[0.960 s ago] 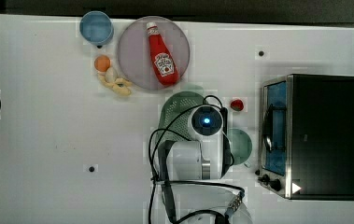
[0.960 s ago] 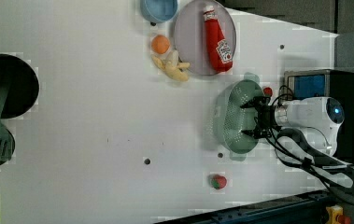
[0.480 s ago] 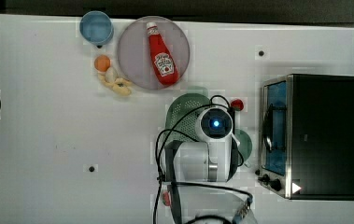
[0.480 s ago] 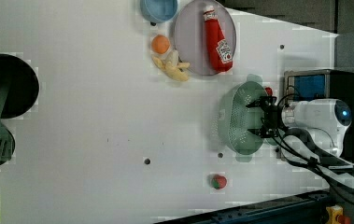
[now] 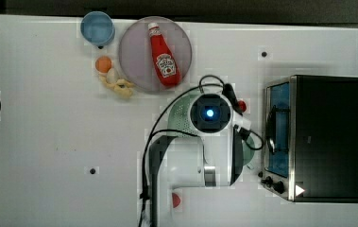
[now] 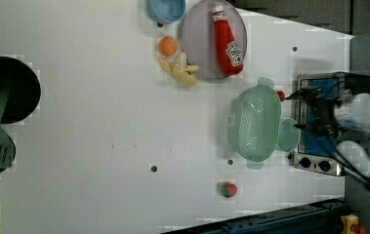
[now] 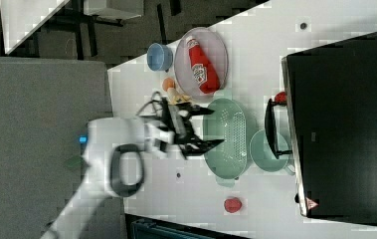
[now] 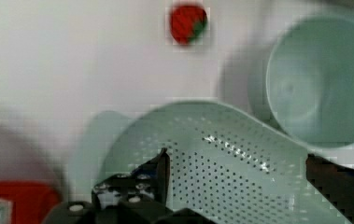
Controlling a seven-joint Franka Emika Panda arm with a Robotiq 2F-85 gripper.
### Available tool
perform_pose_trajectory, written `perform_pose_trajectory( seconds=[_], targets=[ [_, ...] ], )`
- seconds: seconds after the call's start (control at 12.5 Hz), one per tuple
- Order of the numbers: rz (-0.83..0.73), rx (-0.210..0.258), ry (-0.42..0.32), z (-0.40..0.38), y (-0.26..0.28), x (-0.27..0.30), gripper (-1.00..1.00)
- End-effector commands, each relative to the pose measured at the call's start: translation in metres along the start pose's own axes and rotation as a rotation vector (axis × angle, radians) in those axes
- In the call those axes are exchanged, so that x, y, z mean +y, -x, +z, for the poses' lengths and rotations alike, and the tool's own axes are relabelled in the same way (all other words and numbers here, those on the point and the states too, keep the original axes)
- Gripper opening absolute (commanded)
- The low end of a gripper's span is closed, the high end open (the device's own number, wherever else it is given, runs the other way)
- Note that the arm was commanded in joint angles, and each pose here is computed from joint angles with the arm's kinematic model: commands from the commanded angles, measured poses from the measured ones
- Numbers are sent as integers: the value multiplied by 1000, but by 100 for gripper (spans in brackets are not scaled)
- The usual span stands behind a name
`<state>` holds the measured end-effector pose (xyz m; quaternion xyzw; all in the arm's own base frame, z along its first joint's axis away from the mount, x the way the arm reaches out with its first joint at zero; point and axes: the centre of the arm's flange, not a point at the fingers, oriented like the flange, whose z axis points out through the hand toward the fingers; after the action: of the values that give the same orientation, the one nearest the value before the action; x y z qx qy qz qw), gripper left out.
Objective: Drag strainer left to right.
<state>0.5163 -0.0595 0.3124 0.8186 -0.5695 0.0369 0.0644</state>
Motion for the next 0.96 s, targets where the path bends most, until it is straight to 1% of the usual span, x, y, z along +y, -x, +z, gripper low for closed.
perform_pose_trajectory(
  seconds=[0.08, 0.16, 0.24, 0.32, 0.4, 0.48, 0.56, 0.64, 0.96],
  targets=[
    [-131, 42, -16, -126, -8, -16, 100],
    [-119, 10, 11, -155, -8, -13, 100],
    [-135, -40, 22, -183, -6, -9, 100],
    [-161, -93, 15, -209, -5, -4, 100],
    [-191, -121, -3, -232, -7, 2, 100],
    [-238, -113, -26, -254, -8, 5, 100],
    [-269, -89, -52, -274, -10, 8, 100],
    [-281, -82, -60, -287, -8, 12, 100],
    [-278, -92, -43, -291, -8, 19, 100]
  ],
)
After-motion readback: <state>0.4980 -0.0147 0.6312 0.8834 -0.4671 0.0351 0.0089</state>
